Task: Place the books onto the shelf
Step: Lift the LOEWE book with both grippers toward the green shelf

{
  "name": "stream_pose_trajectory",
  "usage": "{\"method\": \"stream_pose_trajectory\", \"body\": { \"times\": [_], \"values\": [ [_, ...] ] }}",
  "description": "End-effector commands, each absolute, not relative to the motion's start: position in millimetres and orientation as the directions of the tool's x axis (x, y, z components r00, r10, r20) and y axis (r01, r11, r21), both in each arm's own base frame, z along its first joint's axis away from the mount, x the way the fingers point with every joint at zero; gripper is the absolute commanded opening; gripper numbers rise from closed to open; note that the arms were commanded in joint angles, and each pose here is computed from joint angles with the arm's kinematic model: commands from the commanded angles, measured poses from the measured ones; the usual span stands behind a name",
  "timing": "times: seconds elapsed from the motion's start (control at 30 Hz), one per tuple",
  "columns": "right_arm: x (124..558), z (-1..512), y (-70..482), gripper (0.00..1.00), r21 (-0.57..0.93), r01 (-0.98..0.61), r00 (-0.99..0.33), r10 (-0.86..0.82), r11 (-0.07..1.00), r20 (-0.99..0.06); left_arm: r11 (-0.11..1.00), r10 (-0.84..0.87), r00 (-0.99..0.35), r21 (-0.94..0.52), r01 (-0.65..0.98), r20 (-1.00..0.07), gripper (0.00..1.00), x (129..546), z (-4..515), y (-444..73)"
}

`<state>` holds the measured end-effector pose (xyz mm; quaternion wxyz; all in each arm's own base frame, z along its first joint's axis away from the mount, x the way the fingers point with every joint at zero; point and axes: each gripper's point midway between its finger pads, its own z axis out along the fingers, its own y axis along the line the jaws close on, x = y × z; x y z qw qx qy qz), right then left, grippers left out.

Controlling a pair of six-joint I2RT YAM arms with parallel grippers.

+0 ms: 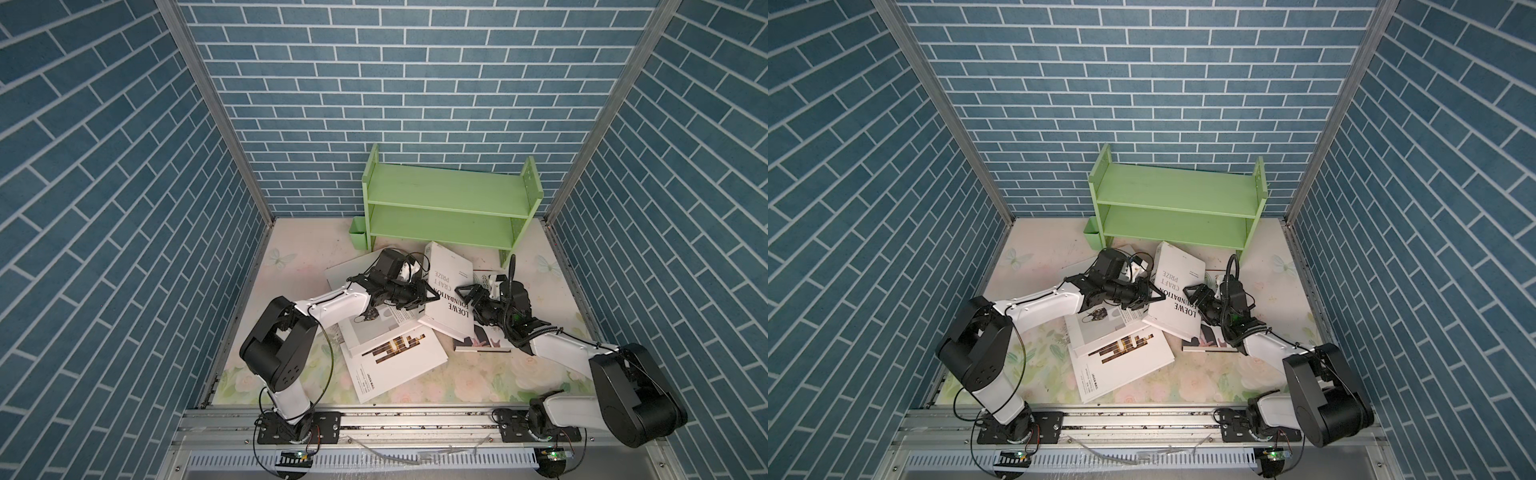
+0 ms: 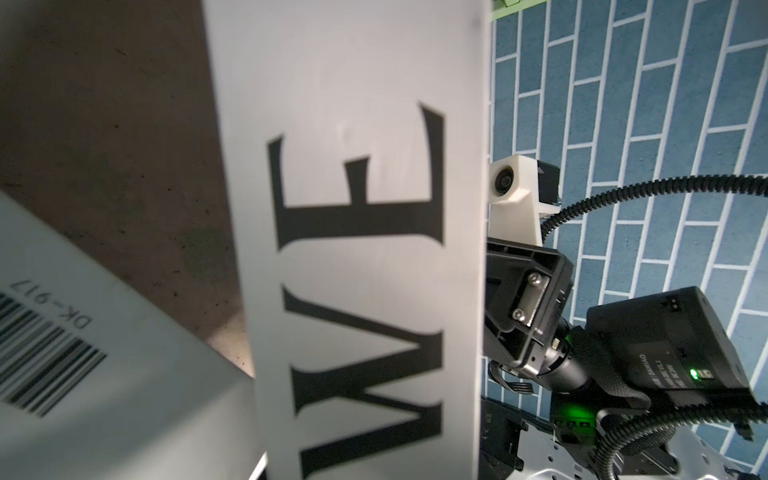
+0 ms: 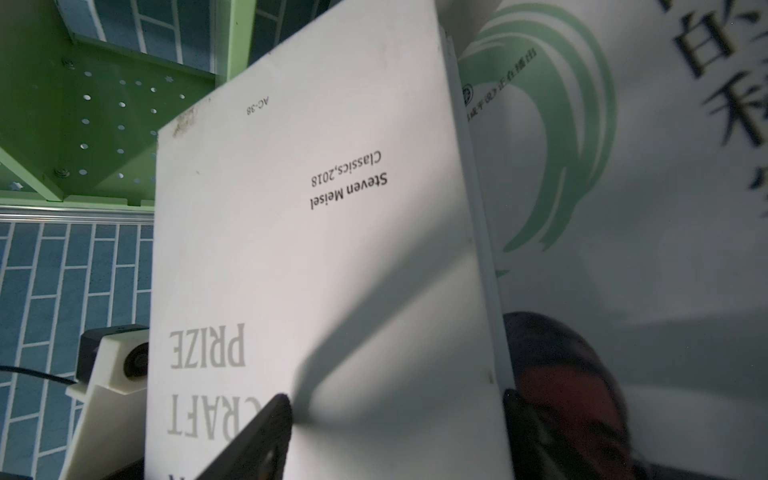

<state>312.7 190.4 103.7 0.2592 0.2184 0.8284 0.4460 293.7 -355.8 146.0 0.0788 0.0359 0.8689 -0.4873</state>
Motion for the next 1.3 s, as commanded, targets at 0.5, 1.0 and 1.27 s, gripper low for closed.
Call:
{"method": "stream_pose_trajectory", "body": {
  "times": [0.5, 1.0, 1.27],
  "values": [
    [303.0, 238.6, 164.5, 0.95, 0.818, -0.092, -0.681, 0.563, 0.568, -0.468, 0.341, 0.073, -0.936, -0.873, 0.349, -0.345, 0.26, 233.8, 252.3, -333.2],
    [304.5, 361.3, 131.6, 0.99, 0.71, -0.245, -0.455, 0.568, 0.661, -0.686, 0.19, -0.163, -0.825, -0.838, 0.512, -0.541, 0.25, 303.3, 404.7, -340.6],
    [318.8, 402.3, 117.4, 0.99, 0.687, -0.239, -0.336, 0.605, 0.686, -0.722, 0.275, -0.446, -0.712, -0.841, 0.467, -0.541, 0.26, 380.0, 447.3, -335.0]
  ]
}}
